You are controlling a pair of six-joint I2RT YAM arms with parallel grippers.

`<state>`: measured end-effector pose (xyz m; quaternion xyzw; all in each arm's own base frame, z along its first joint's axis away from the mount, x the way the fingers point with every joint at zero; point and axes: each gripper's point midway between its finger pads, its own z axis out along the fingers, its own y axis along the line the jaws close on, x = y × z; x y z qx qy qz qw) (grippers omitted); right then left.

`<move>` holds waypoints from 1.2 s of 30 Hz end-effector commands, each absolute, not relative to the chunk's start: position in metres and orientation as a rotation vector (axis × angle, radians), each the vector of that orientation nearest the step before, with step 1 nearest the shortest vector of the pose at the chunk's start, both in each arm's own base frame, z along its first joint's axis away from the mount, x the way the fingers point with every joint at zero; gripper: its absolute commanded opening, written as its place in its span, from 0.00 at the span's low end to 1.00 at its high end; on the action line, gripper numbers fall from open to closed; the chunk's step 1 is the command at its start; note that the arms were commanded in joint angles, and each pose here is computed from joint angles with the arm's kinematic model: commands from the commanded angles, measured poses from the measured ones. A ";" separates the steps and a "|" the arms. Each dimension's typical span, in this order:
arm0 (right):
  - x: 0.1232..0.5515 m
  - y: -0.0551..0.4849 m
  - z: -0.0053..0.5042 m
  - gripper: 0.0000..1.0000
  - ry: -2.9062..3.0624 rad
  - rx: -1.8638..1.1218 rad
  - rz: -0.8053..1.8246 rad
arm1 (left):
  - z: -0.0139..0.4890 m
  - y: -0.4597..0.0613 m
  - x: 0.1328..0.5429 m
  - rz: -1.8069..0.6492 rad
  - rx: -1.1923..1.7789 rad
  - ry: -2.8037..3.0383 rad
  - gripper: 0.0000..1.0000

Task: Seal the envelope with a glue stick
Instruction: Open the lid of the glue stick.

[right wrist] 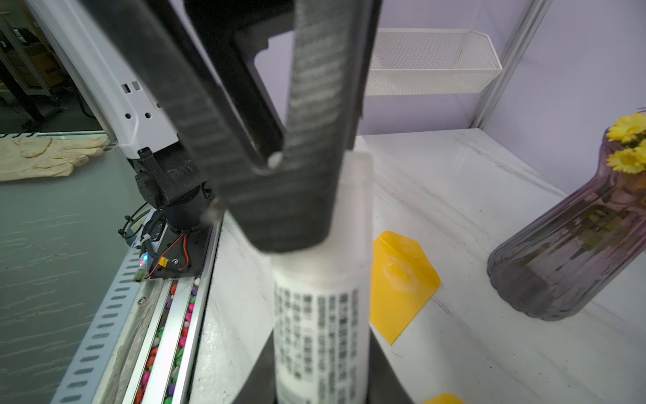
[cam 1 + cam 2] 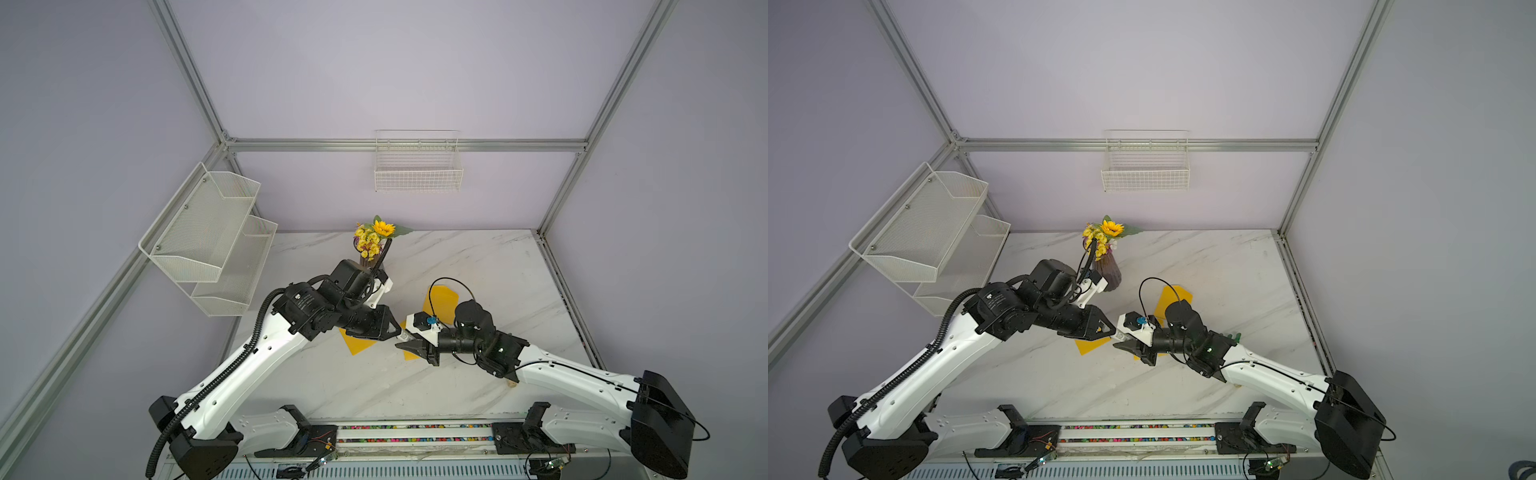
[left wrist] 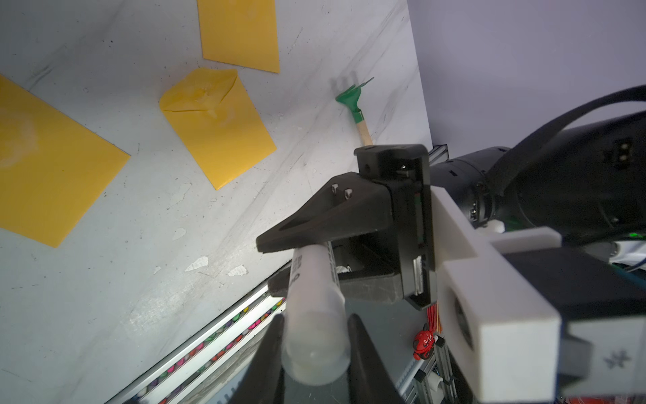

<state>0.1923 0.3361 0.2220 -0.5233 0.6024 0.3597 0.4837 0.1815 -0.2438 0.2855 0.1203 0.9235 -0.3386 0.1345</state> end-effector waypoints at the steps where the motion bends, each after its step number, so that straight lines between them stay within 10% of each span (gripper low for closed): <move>1: 0.201 0.322 0.192 0.00 1.599 -1.241 0.797 | 0.312 -0.232 0.182 -1.035 0.332 2.571 0.00; 36: 0.227 0.294 0.203 0.00 1.565 -1.137 0.524 | 0.298 -0.233 0.192 -1.394 0.147 2.538 0.00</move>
